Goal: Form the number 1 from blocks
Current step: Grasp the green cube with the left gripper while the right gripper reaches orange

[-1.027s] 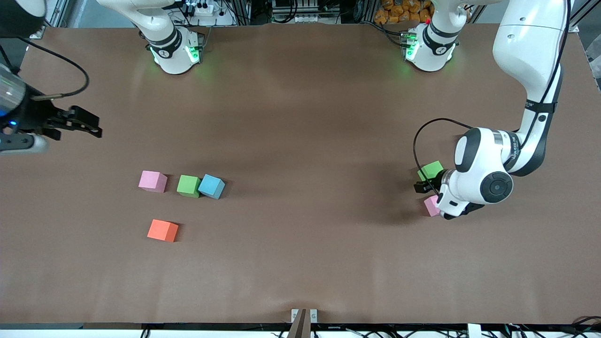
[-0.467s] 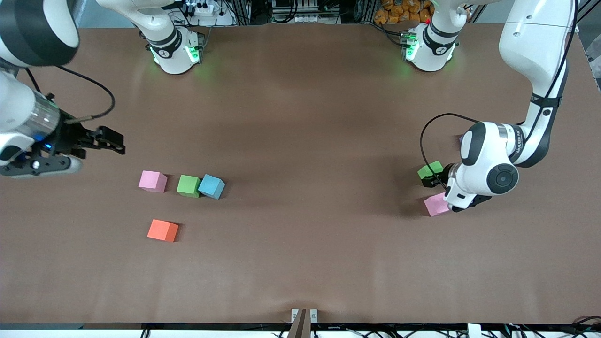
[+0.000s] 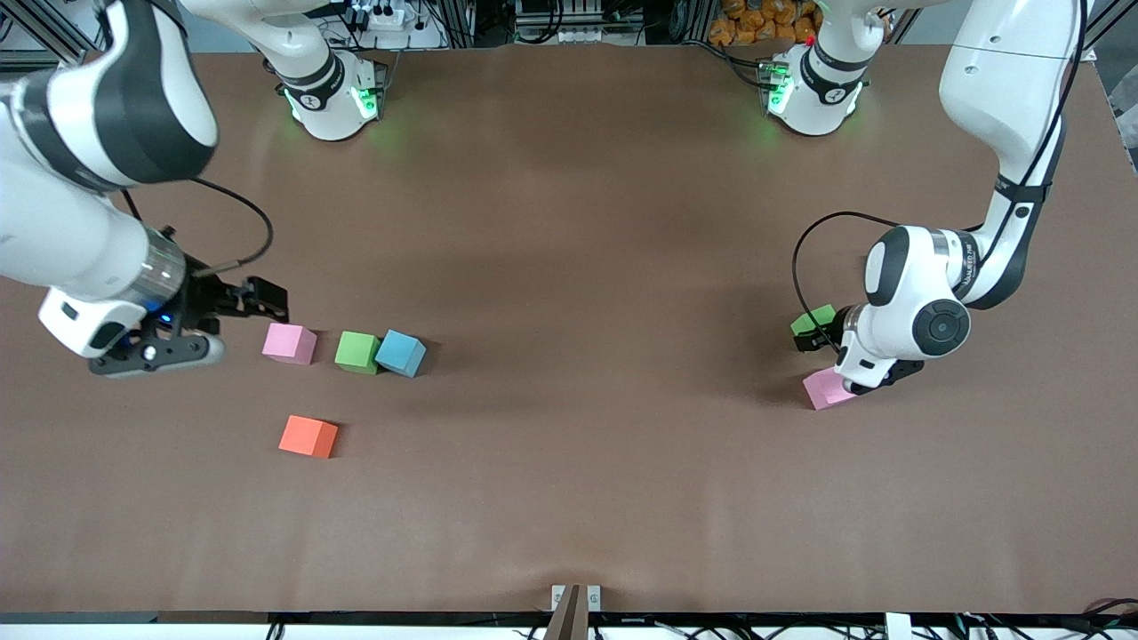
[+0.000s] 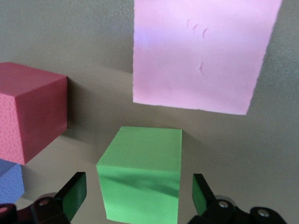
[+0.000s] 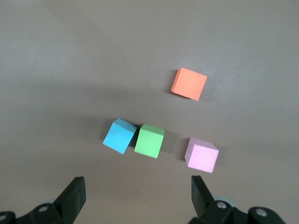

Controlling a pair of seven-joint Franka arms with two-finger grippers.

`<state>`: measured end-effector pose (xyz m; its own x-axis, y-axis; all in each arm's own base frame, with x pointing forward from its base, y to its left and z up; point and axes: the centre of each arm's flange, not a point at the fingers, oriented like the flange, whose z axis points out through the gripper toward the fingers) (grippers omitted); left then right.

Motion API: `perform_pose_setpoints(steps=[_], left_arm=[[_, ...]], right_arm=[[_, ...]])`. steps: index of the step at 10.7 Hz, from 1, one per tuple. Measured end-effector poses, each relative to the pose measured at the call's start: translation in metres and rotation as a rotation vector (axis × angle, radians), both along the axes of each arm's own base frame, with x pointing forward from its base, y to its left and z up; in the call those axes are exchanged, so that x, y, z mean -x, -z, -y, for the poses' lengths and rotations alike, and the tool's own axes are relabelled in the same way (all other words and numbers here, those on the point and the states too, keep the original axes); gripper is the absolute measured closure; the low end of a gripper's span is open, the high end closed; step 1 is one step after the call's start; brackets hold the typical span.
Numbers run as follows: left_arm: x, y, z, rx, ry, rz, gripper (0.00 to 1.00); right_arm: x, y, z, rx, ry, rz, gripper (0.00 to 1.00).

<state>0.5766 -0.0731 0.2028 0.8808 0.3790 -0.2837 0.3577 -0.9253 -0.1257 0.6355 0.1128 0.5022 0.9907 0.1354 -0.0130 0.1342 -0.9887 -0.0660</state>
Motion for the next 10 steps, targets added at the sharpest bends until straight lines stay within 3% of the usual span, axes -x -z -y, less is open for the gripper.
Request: perform_pose_setpoints(steps=[2,4,6,7,10], left_arm=[[0.004,0.007,0.000,-0.001,0.001,-0.013,0.00],[0.006,0.014,0.002,0.000,0.004,-0.022,0.00],[0.006,0.014,0.003,0.000,0.006,-0.018,0.29],[0.004,0.013,0.003,0.001,0.006,-0.013,0.37],[-0.003,0.004,0.005,0.004,0.007,0.018,0.37]], right_arm=[[-0.004,0.038,0.001,-0.008,0.041,0.021,0.00],[-0.007,0.058,-0.003,-0.016,0.179,0.032,0.00],[-0.009,0.074,-0.007,-0.022,0.259,0.050,0.00],[-0.012,0.086,-0.003,-0.019,0.276,0.046,0.00],[-0.018,0.122,-0.004,-0.007,0.373,0.007,0.00]])
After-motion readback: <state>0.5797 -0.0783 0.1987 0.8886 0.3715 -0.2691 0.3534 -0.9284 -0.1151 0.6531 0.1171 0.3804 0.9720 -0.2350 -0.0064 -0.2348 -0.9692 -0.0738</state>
